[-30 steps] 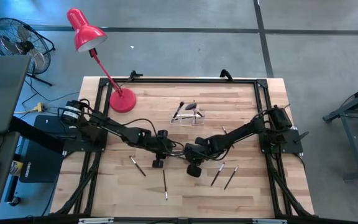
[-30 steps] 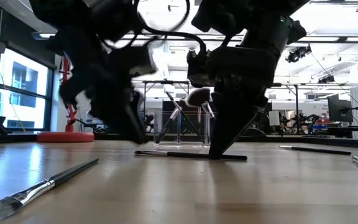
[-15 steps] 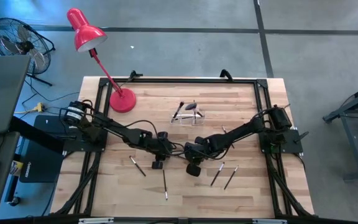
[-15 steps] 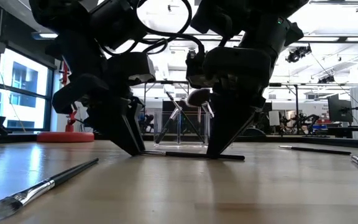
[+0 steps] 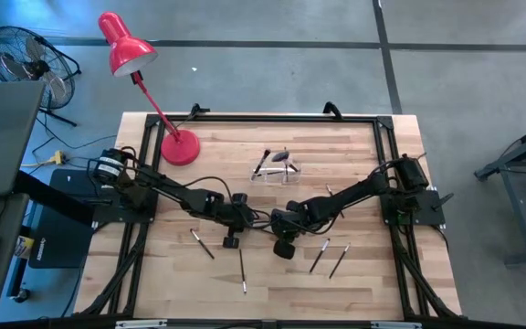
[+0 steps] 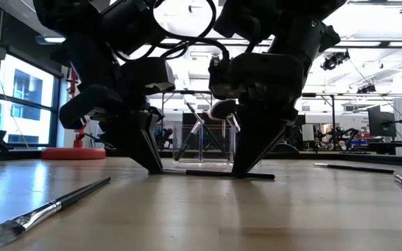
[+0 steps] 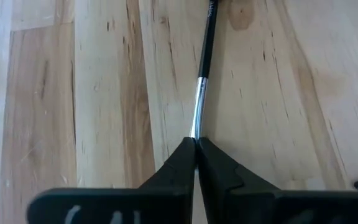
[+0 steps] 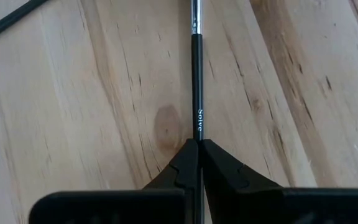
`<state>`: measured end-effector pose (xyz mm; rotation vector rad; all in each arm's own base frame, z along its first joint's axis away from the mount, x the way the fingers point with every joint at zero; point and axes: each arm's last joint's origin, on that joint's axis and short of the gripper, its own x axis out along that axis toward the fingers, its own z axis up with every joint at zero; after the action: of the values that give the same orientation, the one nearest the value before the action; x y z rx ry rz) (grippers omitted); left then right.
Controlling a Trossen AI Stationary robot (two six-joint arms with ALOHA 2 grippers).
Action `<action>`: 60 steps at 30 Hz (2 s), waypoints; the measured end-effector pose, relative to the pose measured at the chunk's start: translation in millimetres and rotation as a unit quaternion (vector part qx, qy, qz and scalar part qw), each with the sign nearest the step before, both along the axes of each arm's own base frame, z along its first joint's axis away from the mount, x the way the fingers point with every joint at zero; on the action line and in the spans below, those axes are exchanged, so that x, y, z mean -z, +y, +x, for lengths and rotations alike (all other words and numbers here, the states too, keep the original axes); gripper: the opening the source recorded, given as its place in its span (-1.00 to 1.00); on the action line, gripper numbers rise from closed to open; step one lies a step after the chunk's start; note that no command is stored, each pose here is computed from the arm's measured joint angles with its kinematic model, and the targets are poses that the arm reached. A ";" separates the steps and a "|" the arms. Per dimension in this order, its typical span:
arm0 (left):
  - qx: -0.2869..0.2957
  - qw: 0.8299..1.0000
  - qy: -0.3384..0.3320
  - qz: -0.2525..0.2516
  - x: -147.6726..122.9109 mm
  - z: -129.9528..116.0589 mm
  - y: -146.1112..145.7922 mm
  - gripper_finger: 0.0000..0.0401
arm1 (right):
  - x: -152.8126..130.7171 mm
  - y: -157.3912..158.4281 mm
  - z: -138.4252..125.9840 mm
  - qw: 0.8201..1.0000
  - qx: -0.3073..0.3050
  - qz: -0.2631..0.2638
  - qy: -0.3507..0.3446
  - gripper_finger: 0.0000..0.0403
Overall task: Pick & Place Makeup Supplies
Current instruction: Put the makeup brush into the transparent organizer
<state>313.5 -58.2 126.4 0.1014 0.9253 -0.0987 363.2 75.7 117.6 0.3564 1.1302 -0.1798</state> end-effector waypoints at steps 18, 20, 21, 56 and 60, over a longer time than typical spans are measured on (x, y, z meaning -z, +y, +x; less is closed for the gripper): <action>-0.004 1.000 0.018 0.008 2.2 -3.0 1.1 -1.00 | -41.1 -5.2 -4.6 0.998 0.005 -0.004 -0.057 -0.92; -0.004 1.000 0.018 0.008 2.3 -3.0 1.0 -1.00 | -41.3 -4.9 -4.4 0.998 0.007 -0.003 -0.058 -0.86; -0.004 1.000 0.018 0.008 2.3 -3.0 1.0 -1.00 | -41.4 -4.9 -4.1 0.998 0.009 -0.003 -0.060 -0.82; -0.011 1.000 -0.003 0.007 1.2 0.0 0.8 -1.00 | -37.3 -6.0 -12.2 0.988 -0.134 -0.070 -0.013 -0.04; -0.012 1.000 -0.005 0.008 1.0 0.2 0.9 -1.00 | -36.8 -6.8 -13.2 0.988 -0.131 -0.080 -0.006 -0.10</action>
<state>313.8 -57.3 125.4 0.1051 0.9179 -0.0686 350.0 68.8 154.5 0.0640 1.1302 -0.0368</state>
